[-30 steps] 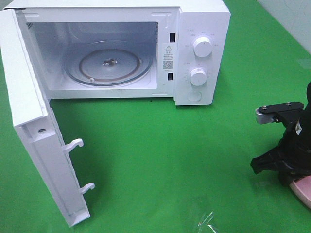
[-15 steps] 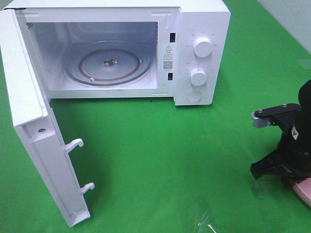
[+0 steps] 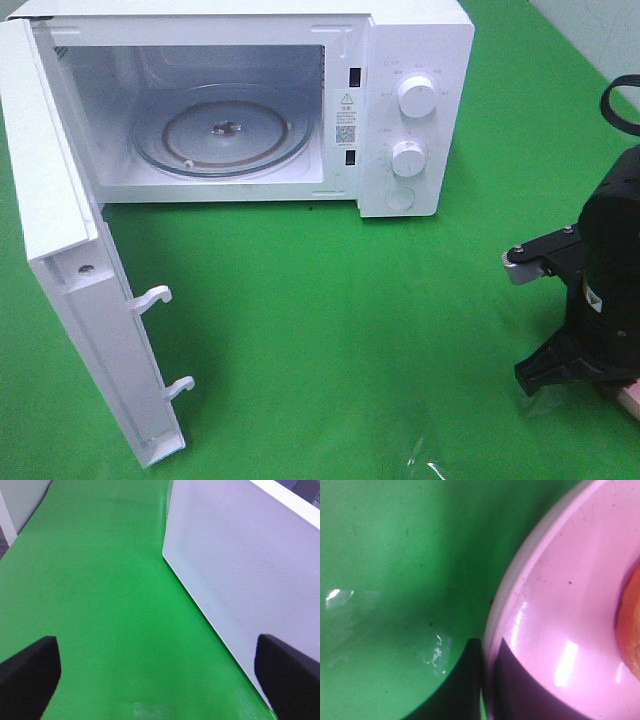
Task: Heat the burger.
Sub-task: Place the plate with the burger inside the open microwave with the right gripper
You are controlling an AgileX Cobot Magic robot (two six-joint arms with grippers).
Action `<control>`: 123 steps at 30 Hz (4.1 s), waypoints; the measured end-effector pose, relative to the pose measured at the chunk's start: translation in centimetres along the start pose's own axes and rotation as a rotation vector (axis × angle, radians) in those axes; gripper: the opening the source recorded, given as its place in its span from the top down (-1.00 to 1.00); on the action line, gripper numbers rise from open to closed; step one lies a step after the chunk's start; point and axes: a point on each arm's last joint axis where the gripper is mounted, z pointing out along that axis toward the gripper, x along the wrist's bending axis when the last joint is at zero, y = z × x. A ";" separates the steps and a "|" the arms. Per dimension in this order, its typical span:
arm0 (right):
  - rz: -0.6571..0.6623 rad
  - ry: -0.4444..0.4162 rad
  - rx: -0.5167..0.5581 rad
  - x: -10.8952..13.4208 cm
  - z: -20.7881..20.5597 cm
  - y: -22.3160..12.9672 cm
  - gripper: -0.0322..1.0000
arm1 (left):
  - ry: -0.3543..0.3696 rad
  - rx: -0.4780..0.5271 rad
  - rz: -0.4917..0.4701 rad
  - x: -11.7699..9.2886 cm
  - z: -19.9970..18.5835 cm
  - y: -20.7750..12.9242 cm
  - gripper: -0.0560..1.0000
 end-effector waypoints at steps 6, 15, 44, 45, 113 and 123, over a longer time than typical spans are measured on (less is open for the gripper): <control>-0.009 -0.019 -0.018 0.4 -0.8 -0.2 0.86 | 0.000 0.000 0.000 0.0 0.0 0.0 -0.95; 0.009 -0.097 -0.045 -1.1 -3.1 -0.8 0.85 | 0.000 0.000 0.000 0.0 0.0 0.0 -0.95; -0.139 -0.147 -0.130 2.3 -6.4 -2.2 0.85 | 0.000 0.000 0.000 0.0 0.0 0.0 -0.95; -0.139 -0.147 -0.130 2.3 -6.4 -2.2 0.85 | 0.000 0.000 0.000 0.0 0.0 0.0 -0.95; -0.804 -0.208 -0.409 9.2 -10.1 -10.3 0.83 | 0.000 0.000 0.000 0.0 0.0 0.0 -0.95; -0.884 -0.228 -0.435 9.3 -10.3 -10.1 0.83 | 0.000 0.000 0.000 0.0 0.0 0.0 -0.95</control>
